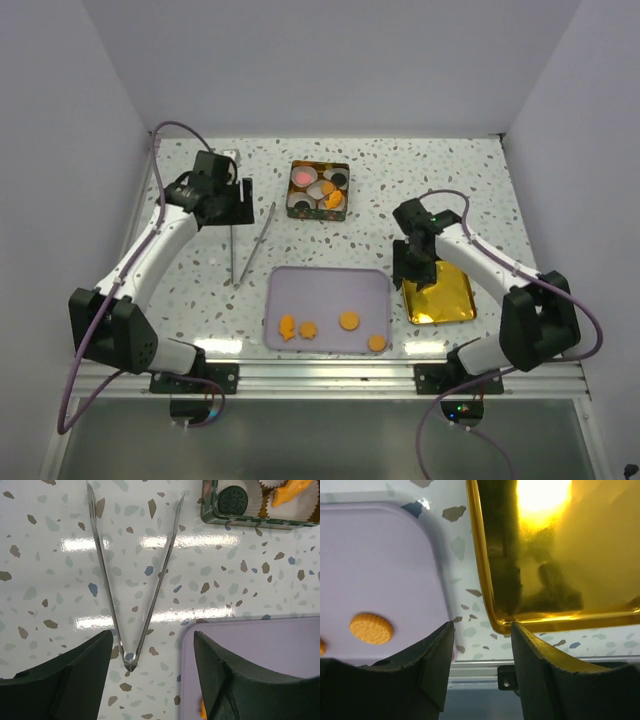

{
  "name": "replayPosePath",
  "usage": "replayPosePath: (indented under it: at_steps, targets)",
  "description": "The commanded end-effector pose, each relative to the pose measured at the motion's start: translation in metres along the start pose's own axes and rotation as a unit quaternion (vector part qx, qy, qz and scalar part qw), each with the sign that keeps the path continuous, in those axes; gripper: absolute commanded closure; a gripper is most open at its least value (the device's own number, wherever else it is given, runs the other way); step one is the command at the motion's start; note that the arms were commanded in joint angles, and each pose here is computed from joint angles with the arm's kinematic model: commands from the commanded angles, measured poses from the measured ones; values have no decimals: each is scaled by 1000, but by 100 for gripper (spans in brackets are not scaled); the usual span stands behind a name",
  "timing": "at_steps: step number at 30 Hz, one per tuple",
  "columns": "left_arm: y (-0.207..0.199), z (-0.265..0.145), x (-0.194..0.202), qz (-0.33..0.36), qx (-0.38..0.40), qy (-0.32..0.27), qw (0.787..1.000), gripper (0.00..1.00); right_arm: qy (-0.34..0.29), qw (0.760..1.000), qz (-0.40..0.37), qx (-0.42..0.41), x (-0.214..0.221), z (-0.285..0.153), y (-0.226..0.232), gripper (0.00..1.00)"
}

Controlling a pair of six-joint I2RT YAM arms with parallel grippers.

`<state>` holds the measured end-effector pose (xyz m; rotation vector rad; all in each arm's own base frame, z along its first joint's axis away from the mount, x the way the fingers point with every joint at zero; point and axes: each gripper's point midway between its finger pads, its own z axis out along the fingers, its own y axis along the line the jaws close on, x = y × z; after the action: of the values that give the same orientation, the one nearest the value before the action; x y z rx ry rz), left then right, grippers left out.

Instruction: Pack the cookies

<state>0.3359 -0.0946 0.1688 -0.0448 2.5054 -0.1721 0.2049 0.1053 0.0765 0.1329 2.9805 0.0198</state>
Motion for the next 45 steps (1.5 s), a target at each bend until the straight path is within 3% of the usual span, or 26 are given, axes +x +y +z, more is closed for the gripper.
replayPosePath:
  at_steps: [1, 10, 14, 19, 20, 26, 30, 33, 34, 36, 37, 39, 40, 41, 42, 43, 45]
  targets:
    - [-1, -32, -11, 0, 9, -20, 1000, 29, -10, 999, 10, 35, -13, 22, -5, 50]
    - [3, -66, -7, -3, 12, -37, 999, 28, 39, 997, 6, 69, -8, 71, -6, 61]
    - [3, -73, 3, -10, 16, -33, 999, 28, 53, 996, 4, 75, -3, 84, -8, 75]
    - [6, -76, 12, -17, 15, -32, 999, 28, 49, 996, -1, 80, -6, 81, -8, 100]
    - [6, -76, 13, -16, 15, -30, 999, 28, 47, 996, -3, 81, -9, 78, -8, 100]
    - [2, -82, -4, -18, 20, -47, 999, 28, -1, 997, -19, 69, -48, 27, 3, 100]
    - [-7, -86, -27, -27, 28, -64, 997, 28, -39, 999, -9, 1, -79, -30, 34, 100]
    - [-17, -91, -49, -37, 45, -85, 995, 27, -88, 990, -3, -113, -109, -96, 78, 100]
    - [-21, -98, -62, -40, 52, -103, 993, 26, -134, 977, -3, -164, -129, -136, 96, 100]
    - [-29, -95, -71, -45, 67, -99, 992, 25, -153, 952, -4, -263, -136, -185, 128, 100]
    - [-34, -103, -83, -46, 74, -110, 990, 25, -193, 928, -7, -320, -150, -223, 145, 100]
    - [-37, -101, -93, -50, 79, -114, 989, 25, -189, 886, -5, -423, -144, -271, 171, 100]
    - [-43, -108, -104, -55, 92, -127, 986, 24, -218, 854, -13, -472, -153, -298, 184, 100]
    - [-41, -109, -110, -63, 98, -132, 984, 23, -211, 830, 6, -517, -150, -322, 191, 100]
    - [-41, -111, -116, -70, 111, -138, 982, 23, -187, 796, -16, -576, -135, -346, 201, 100]
    - [-45, -116, -127, -86, 154, -152, 973, 22, -187, 747, 1, -638, -142, -369, 212, 100]
    - [-47, -131, -137, -103, 205, -177, 957, 20, -169, 688, -15, -706, -126, -402, 213, 100]
